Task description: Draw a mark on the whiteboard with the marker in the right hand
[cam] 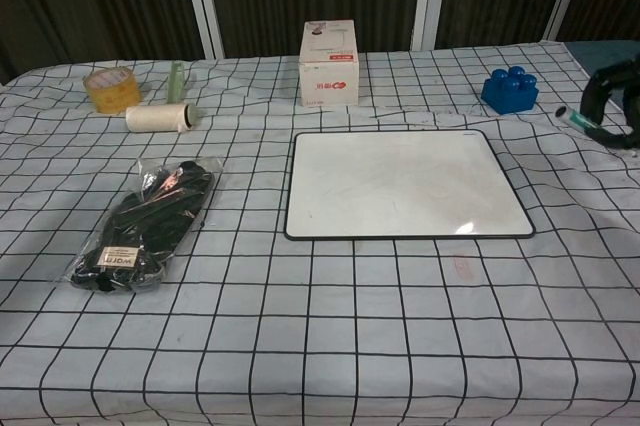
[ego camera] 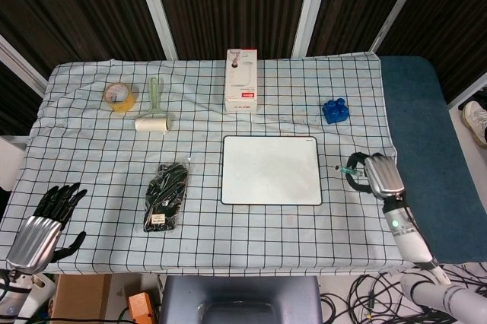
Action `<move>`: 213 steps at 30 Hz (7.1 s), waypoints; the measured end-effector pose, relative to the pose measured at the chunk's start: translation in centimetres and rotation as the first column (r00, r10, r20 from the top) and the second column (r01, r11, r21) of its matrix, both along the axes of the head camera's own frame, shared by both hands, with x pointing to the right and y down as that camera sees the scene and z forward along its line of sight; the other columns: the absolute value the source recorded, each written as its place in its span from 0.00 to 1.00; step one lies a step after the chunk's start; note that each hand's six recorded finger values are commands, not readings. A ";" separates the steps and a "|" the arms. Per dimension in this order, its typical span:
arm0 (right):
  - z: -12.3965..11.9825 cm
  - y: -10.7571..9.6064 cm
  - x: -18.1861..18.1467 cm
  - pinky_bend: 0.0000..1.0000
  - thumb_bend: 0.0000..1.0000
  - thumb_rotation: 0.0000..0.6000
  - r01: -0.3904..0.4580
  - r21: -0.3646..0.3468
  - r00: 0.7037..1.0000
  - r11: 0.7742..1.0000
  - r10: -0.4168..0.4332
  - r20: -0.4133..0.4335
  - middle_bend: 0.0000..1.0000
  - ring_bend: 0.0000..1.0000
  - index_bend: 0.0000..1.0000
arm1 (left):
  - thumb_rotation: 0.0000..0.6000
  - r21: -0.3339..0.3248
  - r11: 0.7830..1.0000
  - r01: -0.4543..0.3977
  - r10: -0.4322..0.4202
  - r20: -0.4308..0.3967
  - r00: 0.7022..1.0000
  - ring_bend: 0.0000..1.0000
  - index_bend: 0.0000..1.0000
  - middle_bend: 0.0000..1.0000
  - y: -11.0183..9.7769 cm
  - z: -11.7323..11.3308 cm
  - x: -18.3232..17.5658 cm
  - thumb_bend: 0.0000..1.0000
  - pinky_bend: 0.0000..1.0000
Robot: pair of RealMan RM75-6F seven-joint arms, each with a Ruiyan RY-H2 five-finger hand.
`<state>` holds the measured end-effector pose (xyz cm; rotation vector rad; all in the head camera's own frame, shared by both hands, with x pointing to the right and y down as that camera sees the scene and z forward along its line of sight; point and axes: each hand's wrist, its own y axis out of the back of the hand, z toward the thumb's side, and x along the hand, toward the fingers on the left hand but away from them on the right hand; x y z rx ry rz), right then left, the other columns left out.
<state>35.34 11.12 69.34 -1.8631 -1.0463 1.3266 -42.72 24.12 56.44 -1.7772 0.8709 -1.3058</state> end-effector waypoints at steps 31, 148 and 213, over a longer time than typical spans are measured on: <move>6.6 -4.0 -17.1 0.54 0.43 1.00 -0.228 -0.344 0.837 0.911 0.363 0.408 0.76 0.67 1.00 | 1.00 0.000 1.000 0.020 -0.020 -0.006 1.000 0.00 0.00 0.00 -0.4 -0.2 -0.7 0.36 0.03; 8.2 -0.3 -16.0 0.59 0.43 1.00 -0.155 -0.303 0.883 0.940 0.269 0.384 0.76 0.67 1.00 | 1.00 0.009 1.000 0.011 -0.011 -0.016 1.000 0.00 0.00 0.00 -0.2 -0.5 -0.6 0.36 0.03; 3.7 3.0 6.4 0.34 0.39 1.00 0.123 -0.146 0.923 0.982 -0.167 -0.346 0.27 0.27 0.21 | 1.00 0.003 1.000 0.008 -0.008 0.004 1.000 0.00 0.00 0.00 -0.1 0.0 -0.1 0.36 0.03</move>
